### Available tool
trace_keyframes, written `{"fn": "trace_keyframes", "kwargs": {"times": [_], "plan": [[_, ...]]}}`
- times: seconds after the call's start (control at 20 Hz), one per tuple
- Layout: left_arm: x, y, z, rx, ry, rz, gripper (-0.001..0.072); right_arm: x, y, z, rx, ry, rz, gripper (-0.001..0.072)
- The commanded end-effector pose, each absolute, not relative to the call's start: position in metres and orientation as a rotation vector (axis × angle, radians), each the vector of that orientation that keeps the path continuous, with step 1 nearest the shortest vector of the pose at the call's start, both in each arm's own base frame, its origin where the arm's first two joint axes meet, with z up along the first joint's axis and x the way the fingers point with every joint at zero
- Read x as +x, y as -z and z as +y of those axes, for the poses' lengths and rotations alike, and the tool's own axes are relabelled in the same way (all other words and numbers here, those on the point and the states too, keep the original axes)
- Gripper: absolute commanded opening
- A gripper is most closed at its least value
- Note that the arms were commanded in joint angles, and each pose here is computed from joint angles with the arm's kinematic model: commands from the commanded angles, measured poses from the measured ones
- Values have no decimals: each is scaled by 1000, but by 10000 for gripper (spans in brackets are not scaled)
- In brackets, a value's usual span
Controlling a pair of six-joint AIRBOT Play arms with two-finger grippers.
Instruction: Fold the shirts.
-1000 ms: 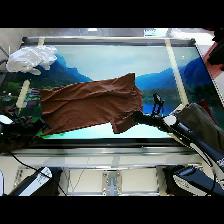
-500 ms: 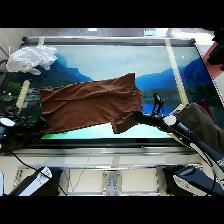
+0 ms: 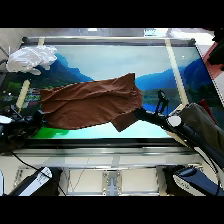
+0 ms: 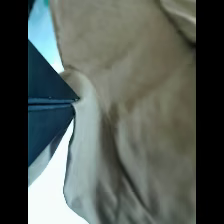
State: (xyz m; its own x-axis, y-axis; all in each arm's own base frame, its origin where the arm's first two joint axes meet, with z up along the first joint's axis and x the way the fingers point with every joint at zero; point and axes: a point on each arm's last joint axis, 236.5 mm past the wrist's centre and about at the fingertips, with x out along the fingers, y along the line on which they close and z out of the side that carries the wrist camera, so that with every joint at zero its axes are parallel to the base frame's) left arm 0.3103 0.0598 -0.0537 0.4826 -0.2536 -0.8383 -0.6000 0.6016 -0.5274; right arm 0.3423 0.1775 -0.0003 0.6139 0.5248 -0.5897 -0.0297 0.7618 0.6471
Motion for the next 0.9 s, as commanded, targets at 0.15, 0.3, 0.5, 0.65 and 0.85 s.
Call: {"fn": "trace_keyframes", "kwargs": {"times": [0.15,0.3,0.5,0.65,0.85], "plan": [[366,-47,1,-888,167,923,6,330,-60,111,623,-268,738,23],[364,-48,-36,-815,257,974,6,304,-73,97,604,-237,752,23],[348,-43,-62,-774,333,1059,6,256,-87,119,634,-324,832,23],[341,-48,-65,-756,350,1064,6,242,-95,122,655,-333,830,23],[342,-68,-56,-709,307,982,6,251,-98,113,655,-296,790,22]]}}
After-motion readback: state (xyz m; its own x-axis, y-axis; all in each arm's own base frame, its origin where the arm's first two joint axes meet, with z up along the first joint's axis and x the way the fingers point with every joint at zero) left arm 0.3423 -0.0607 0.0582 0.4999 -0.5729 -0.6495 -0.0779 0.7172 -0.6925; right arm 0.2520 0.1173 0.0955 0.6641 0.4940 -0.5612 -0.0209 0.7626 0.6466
